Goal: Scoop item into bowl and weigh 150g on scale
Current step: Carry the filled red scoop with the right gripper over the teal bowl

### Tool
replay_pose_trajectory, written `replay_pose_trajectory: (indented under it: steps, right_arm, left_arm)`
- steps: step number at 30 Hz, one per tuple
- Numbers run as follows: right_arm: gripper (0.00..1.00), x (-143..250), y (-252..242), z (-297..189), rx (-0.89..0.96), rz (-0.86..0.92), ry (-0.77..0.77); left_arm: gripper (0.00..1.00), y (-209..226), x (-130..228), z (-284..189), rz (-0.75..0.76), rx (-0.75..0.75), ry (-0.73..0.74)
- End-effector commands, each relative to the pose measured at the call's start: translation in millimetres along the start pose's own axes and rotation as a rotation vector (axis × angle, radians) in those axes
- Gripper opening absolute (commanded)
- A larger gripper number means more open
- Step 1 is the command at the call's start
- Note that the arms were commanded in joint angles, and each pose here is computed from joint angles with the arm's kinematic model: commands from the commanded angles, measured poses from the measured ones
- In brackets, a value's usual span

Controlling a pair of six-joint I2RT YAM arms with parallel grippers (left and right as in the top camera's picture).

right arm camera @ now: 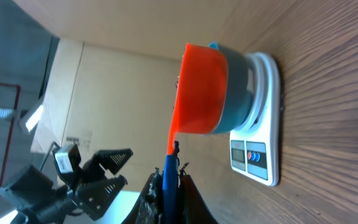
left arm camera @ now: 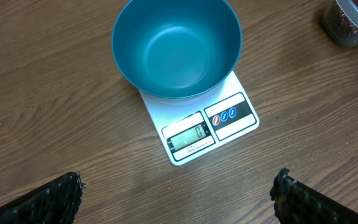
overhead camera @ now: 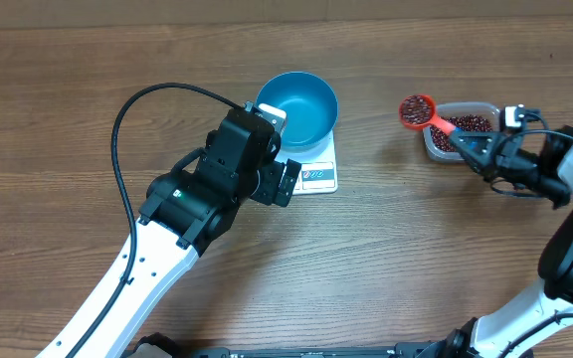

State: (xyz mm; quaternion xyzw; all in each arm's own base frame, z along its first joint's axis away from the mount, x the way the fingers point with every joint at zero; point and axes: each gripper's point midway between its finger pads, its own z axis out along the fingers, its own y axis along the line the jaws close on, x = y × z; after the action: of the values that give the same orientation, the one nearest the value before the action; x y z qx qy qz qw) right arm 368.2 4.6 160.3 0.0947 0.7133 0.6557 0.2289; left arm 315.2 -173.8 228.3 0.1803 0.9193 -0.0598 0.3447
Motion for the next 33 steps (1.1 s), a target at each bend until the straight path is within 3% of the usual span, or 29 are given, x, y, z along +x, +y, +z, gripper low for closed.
replay_pose_trajectory:
  steps: [1, 14, 33]
  right_arm:
    - [0.04, 6.4, 9.4, 16.4, -0.062, -0.015, 0.032]
    - [0.04, 29.1, 15.3, 57.0, -0.092, -0.048, 0.159]
    - [0.04, 26.2, 18.0, 89.1, -0.112, -0.043, 0.254]
  left_arm:
    - [0.99, 3.5, -7.8, -7.1, -0.004, -0.009, -0.028]
    - [1.00, 3.5, -7.9, -7.2, -0.004, -0.009, -0.028]
    - [0.99, 3.5, -7.8, -7.1, -0.004, -0.010, -0.028]
